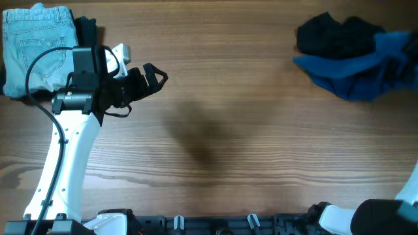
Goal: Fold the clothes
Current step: 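Pull the teal shirt left and drop it at table center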
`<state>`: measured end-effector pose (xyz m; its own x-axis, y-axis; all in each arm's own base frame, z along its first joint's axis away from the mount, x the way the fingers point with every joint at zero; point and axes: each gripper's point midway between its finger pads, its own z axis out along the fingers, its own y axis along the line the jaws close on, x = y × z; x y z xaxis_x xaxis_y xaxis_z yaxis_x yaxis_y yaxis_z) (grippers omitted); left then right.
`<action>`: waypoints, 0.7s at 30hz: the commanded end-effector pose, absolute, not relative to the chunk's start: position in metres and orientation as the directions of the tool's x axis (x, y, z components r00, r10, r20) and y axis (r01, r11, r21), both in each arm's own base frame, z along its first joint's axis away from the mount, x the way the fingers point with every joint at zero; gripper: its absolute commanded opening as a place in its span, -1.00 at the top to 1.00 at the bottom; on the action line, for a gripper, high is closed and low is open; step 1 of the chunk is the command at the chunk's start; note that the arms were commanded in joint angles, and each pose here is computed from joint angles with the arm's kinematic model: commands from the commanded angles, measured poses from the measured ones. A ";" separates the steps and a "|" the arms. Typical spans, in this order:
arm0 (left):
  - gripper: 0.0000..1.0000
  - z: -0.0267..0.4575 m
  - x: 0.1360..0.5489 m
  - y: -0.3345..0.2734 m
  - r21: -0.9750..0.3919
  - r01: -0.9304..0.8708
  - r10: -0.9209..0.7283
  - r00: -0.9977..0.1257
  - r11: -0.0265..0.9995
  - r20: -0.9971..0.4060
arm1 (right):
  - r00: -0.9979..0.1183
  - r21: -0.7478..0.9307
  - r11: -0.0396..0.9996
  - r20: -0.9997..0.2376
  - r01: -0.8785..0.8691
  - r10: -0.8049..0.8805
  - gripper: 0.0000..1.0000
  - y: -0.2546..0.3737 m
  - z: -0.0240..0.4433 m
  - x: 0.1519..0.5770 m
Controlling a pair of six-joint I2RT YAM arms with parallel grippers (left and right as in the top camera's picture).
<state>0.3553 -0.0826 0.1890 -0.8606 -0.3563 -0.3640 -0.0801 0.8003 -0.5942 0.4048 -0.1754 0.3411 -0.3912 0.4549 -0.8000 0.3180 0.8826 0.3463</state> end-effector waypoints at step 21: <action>-0.99 0.284 0.368 -0.090 -0.618 0.113 -0.349 -0.740 0.778 -0.575 | -0.016 0.213 0.677 -0.959 -0.705 0.284 0.91 0.071 0.618 0.355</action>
